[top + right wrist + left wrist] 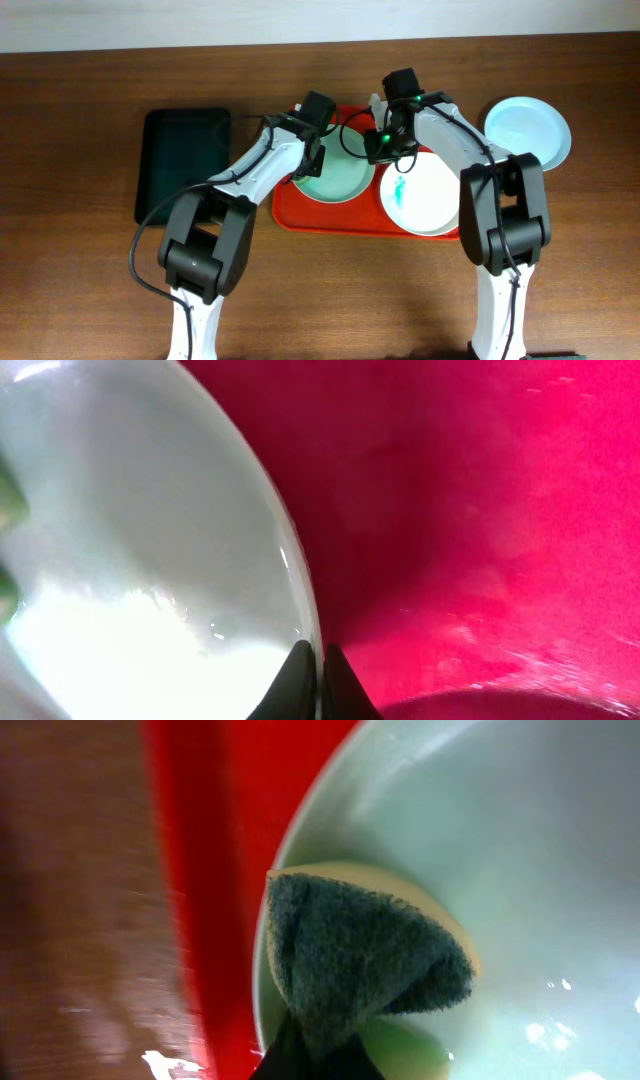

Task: Clean dirty plates on tray and stack at the side
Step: 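Scrub the moved plate with the sponge in the left gripper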

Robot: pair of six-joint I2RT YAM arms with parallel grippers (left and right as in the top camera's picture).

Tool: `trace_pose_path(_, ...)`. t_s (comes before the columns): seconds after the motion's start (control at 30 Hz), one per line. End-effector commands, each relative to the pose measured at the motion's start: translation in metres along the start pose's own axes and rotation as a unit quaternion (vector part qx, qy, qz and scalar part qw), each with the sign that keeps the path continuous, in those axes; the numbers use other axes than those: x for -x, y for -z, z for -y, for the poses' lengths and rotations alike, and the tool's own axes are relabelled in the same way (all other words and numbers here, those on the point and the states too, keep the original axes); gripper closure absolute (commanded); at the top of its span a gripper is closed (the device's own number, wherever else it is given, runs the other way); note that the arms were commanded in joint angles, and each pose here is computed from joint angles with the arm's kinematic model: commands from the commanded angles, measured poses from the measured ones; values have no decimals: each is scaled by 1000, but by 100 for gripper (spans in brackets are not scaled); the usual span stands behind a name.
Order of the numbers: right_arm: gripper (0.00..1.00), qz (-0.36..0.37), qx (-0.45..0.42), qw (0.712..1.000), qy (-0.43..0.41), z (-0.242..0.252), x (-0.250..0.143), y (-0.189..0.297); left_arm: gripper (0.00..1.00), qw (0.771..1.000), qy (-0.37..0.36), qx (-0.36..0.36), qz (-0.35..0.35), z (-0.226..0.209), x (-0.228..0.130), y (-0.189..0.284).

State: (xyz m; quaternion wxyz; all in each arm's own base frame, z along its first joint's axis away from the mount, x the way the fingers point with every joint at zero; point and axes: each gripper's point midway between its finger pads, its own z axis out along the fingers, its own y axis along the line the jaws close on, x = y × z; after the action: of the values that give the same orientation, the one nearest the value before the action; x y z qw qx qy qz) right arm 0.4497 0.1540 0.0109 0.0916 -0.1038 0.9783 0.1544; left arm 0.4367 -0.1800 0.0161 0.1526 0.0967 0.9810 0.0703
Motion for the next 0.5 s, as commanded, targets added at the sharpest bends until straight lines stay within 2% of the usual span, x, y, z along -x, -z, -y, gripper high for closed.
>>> trace_pose_path(0.0, 96, -5, -28, 1000, -3, 15, -2, -3, 100, 990, 11, 131, 46, -53, 28, 14)
trace_pose_path(0.03, 96, -5, -28, 1000, -3, 15, -2, -3, 100, 997, 18, 56, 55, -29, 42, 22)
trace_pose_path(0.07, 96, -5, -28, 1000, -3, 15, -2, -3, 100, 997, 19, -59, 50, 9, 49, 31)
trace_pose_path(0.1, 96, -5, -28, 1000, -3, 15, -2, -3, 100, 972, 14, -231, 37, 61, 50, 48)
trace_pose_path(0.13, 96, -5, -28, 1000, -3, 15, -2, -3, 100, 960, 12, -277, 29, 74, 49, 52)
trace_pose_path(0.2, 96, -4, -28, 1000, -3, 15, -2, -3, 100, 959, 11, -281, 18, 77, 45, 43)
trace_pose_path(0.27, 96, -5, -28, 1000, -3, 15, -2, -3, 100, 966, 13, -258, -7, 77, 33, 11)
trace_pose_path(0.33, 96, -6, -28, 1000, -3, 15, -3, -3, 100, 985, 21, -173, -19, 48, 26, -18)
trace_pose_path(0.37, 96, -7, -28, 1000, -4, 15, -3, -3, 100, 993, 23, -109, -24, 24, 21, -28)
trace_pose_path(0.4, 96, -6, -28, 1000, -3, 15, -3, -3, 100, 999, 22, -10, -27, -14, 17, -32)
trace_pose_path(0.47, 96, -2, -27, 1000, -2, 15, 0, -1, 100, 999, 30, 34, -21, -32, 19, -24)
